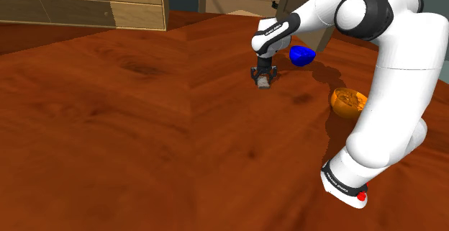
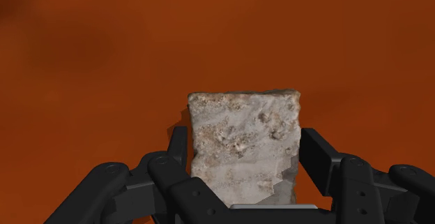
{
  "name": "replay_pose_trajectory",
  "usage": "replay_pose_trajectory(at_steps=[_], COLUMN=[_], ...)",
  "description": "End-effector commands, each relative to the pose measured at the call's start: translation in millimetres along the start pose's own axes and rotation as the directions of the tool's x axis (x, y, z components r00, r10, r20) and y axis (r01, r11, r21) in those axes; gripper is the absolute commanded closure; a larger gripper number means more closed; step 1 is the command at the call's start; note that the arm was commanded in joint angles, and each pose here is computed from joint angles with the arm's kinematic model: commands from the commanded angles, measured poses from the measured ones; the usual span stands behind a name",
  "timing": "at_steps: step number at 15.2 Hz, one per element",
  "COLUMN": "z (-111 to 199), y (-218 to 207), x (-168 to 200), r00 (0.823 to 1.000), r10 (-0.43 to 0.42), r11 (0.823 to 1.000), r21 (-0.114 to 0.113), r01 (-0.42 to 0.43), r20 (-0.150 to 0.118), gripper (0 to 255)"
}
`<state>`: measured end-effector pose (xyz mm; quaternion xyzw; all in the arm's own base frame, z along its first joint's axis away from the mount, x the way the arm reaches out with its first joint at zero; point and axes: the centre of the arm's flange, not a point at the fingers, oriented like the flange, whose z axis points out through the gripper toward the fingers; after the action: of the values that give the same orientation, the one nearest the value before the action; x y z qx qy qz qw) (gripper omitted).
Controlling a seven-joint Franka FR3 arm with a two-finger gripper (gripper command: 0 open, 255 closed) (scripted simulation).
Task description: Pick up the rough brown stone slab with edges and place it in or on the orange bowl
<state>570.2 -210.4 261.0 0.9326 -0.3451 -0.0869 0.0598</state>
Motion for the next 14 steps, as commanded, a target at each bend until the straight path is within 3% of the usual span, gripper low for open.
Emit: replay_pose_trajectory(at_steps=[1,14], z=[-5,-72], y=[1,12], x=[-1,-9], r00=[1.000,1.000], r10=[0.000,0.000], r11=[1.000,1.000], r21=[0.000,0.000], r01=[0.000,0.000], r20=[0.001,0.001], gripper=[255,255])
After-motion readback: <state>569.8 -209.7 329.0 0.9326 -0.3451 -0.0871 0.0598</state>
